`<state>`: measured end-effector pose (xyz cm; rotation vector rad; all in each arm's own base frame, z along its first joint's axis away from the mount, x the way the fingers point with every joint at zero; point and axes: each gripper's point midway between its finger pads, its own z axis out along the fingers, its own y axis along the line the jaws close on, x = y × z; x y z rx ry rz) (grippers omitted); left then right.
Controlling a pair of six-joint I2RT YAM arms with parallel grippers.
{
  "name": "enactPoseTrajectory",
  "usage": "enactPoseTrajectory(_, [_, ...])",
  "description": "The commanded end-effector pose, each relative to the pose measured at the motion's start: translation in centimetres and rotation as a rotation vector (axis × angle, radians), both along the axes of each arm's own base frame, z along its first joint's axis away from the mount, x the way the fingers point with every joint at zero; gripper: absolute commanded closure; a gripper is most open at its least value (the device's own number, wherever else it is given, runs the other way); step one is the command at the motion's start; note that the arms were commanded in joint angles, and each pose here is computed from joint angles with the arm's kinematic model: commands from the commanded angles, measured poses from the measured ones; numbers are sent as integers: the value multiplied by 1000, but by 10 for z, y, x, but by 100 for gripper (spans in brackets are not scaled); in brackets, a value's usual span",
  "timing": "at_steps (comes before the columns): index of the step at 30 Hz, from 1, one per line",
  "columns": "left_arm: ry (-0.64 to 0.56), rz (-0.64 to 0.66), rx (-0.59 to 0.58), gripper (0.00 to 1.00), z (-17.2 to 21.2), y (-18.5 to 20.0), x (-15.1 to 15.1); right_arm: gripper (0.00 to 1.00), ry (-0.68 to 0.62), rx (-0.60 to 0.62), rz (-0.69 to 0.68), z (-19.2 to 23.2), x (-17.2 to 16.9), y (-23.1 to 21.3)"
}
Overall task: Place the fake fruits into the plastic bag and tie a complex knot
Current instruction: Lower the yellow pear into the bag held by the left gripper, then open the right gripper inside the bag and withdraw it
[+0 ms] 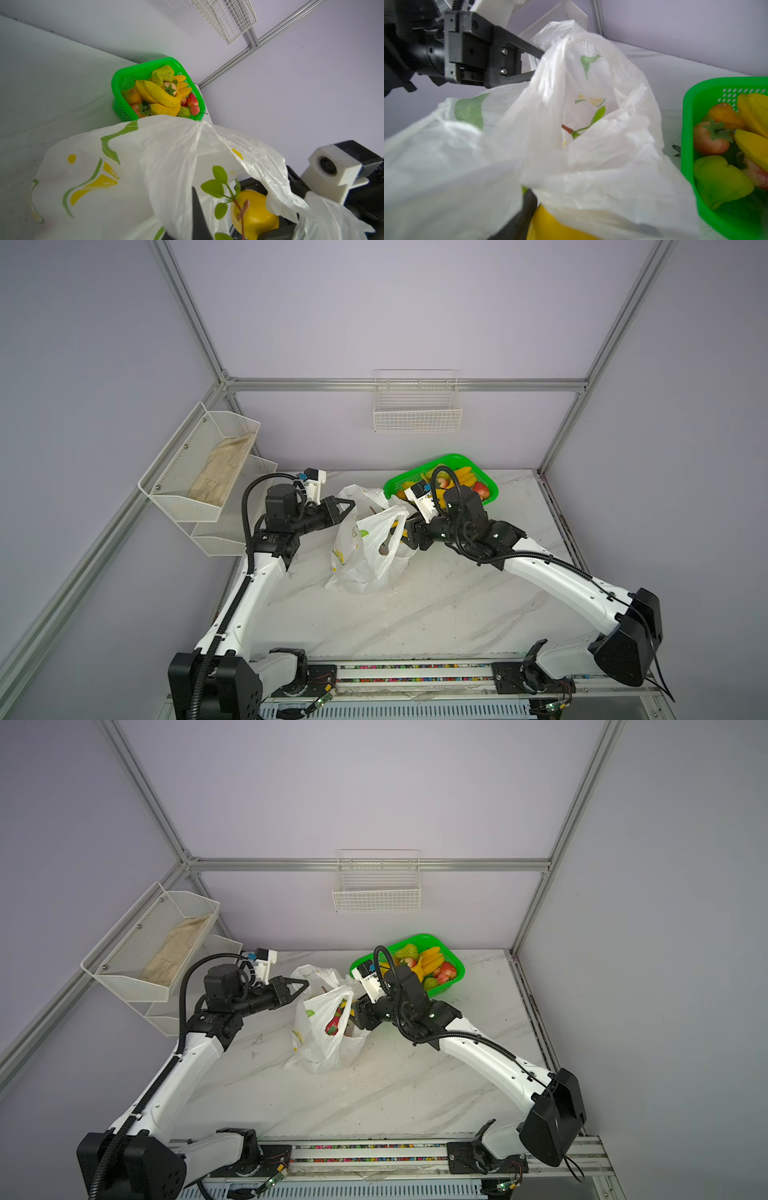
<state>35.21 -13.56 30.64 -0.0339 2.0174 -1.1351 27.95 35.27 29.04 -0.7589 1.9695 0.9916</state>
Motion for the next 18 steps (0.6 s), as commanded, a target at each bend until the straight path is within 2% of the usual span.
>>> enactPoseTrajectory(1, [-22,-18,12,100,-2,-2,-5,77,-62,146,-38,23,9,10])
enactPoseTrajectory(4, [-25,-17,12,100,-1,-2,-6,77,-56,157,-62,14,13,12])
enactPoseTrajectory(9, [-21,-16,15,100,-3,-2,-5,75,-50,184,-19,2,-6,34])
enactPoseTrajectory(11, [-25,-14,16,100,-3,-1,-5,73,-47,161,-66,-6,-2,33])
enactPoseTrajectory(14, [-32,-13,16,100,0,-1,-6,71,-55,115,-215,-21,17,15])
enactPoseTrajectory(16, [-31,-7,19,100,-1,0,-6,71,-58,115,-242,-24,20,12])
enactPoseTrajectory(18, [-21,1,24,100,-5,1,-3,71,-43,162,-207,-23,15,16])
